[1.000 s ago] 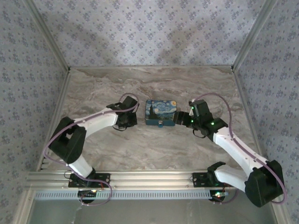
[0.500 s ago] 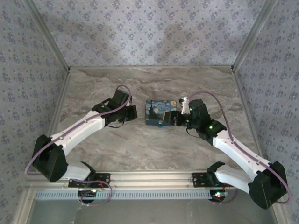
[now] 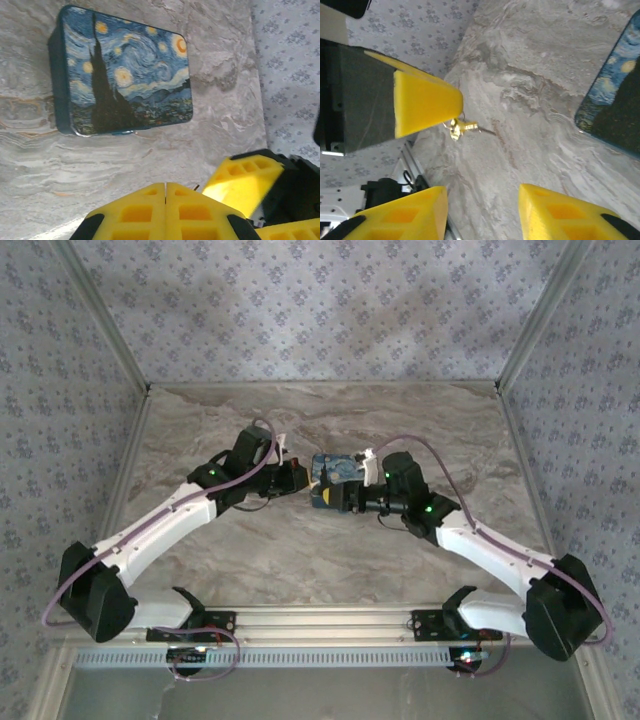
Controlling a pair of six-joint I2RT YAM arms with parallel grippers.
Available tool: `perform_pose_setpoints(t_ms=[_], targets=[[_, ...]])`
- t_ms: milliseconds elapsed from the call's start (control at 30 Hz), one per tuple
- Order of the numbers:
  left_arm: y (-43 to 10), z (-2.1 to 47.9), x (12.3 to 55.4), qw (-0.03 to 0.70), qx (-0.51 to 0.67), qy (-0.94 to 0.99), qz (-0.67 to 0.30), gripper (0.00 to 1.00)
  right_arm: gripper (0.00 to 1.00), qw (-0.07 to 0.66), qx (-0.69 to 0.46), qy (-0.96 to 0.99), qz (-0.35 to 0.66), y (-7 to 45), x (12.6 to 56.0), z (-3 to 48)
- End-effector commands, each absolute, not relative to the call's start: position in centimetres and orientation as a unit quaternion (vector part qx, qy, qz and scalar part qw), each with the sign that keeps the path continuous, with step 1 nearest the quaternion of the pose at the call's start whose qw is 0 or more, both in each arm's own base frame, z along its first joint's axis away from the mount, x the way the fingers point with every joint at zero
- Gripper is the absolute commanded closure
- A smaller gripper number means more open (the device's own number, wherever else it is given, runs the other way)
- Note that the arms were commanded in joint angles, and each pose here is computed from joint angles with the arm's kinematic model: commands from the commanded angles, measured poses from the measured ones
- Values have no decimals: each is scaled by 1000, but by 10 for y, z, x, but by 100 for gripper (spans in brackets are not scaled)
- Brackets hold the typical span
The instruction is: Unlock the padlock with the key
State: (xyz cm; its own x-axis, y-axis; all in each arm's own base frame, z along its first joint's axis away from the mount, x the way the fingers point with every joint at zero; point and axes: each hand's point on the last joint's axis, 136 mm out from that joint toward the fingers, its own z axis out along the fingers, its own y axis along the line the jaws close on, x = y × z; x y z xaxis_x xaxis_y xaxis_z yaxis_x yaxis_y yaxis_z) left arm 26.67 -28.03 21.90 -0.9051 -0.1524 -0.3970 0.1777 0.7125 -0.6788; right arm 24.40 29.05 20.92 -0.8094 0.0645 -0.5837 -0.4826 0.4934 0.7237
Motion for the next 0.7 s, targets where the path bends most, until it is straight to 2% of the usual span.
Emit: perform_pose_setpoints(t_ms=[0, 333, 667], targets=[[-291, 259, 261, 238, 24, 873, -426, 100, 54, 302, -141, 781, 528, 304, 247, 245], [-295, 266, 258, 239, 26, 865, -441, 100, 53, 296, -119, 782, 535, 313, 260, 240], [-307, 276, 248, 223, 48, 853, -469, 100, 62, 299, -130, 782, 531, 317, 264, 242]])
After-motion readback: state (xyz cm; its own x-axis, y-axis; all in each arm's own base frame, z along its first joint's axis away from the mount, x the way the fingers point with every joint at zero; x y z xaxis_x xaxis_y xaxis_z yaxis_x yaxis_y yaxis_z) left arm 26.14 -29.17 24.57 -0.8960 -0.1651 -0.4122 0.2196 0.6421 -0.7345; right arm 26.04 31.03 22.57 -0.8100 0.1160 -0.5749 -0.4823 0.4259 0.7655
